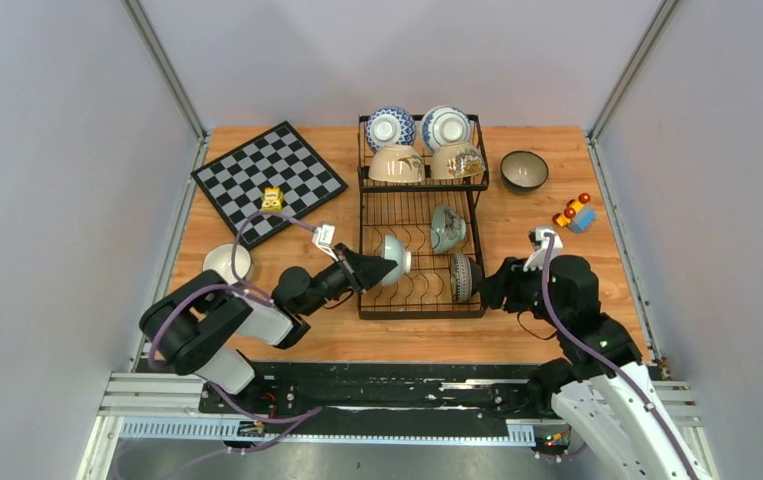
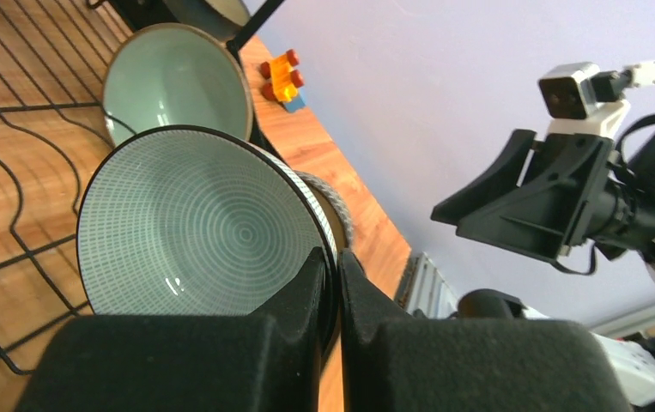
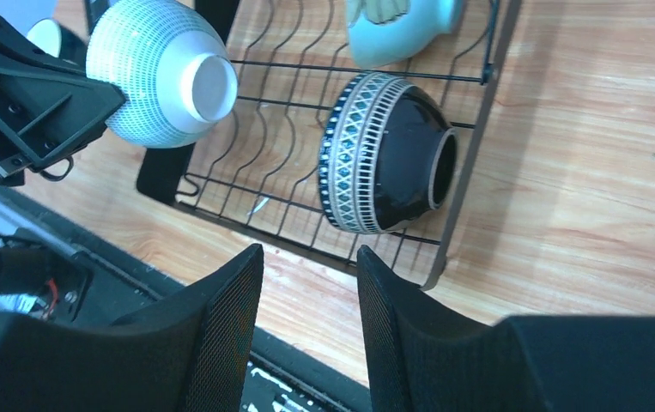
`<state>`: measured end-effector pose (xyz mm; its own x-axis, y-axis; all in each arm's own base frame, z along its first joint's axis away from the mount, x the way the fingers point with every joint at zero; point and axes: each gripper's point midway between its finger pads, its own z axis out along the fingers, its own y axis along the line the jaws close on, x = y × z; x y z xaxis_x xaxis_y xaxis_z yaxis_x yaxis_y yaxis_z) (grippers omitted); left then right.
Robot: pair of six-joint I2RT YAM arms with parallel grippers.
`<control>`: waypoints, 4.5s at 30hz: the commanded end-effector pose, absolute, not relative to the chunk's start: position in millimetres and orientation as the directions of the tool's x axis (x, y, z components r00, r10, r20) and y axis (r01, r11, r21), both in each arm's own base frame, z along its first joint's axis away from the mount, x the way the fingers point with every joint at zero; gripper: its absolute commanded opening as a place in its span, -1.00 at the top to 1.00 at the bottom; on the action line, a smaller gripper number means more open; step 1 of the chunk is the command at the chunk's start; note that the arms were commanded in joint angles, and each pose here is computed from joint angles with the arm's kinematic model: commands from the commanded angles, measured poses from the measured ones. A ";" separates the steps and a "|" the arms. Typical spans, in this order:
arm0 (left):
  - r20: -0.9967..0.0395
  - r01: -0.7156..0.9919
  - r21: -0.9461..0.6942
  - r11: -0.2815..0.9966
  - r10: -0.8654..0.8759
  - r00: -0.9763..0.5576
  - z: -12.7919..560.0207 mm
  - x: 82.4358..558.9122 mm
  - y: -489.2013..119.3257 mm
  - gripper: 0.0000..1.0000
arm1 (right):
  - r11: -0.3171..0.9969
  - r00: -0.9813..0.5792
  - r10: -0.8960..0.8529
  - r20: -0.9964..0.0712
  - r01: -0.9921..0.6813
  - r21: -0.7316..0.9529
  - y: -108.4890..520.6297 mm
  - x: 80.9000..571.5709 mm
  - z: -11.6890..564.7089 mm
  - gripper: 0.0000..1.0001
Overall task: Unload the bowls from the dish rack
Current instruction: Pick up the bowl from the dish rack, then place the bowl at the center of the board.
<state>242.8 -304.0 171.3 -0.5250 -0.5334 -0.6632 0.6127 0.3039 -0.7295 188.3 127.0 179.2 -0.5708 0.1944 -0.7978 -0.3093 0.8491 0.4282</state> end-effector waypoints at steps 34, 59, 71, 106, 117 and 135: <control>-0.844 0.832 0.463 0.305 0.438 0.310 253.3 140.7 -264.4 1.00 | 0.679 -0.612 -0.306 -0.729 -0.677 0.283 214.1 169.6 291.9 -0.05; -0.640 0.776 0.629 -0.048 0.535 0.551 213.7 92.9 -274.1 1.00 | 0.610 -0.535 -0.626 -0.567 -0.789 0.070 291.1 172.1 256.2 -0.27; -0.656 0.786 0.617 -0.023 0.537 0.530 212.4 93.2 -274.1 1.00 | 0.580 -0.520 -0.703 -0.486 -0.814 0.032 294.9 163.3 229.3 0.17; -0.987 0.553 0.128 0.823 0.163 -0.014 251.0 160.4 -227.0 -1.00 | 0.926 -0.640 -0.353 -0.682 -0.345 -0.155 113.0 204.2 261.3 1.00; -0.969 0.226 -0.164 0.960 -0.114 -0.218 194.1 173.3 -197.9 -1.00 | 0.947 -0.592 0.276 -0.757 0.300 0.110 8.9 243.1 209.4 1.00; -0.932 0.241 -0.242 0.940 -0.156 -0.329 156.2 161.1 -196.2 -1.00 | 0.599 -0.284 0.707 -0.648 0.727 0.335 -70.6 290.3 111.2 1.00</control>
<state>161.6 -195.0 161.4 -0.3173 -0.1117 -0.9417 0.2509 0.9478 -0.1970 248.4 -66.5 100.4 -0.4371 0.6272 -0.6446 0.7293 0.6666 0.1541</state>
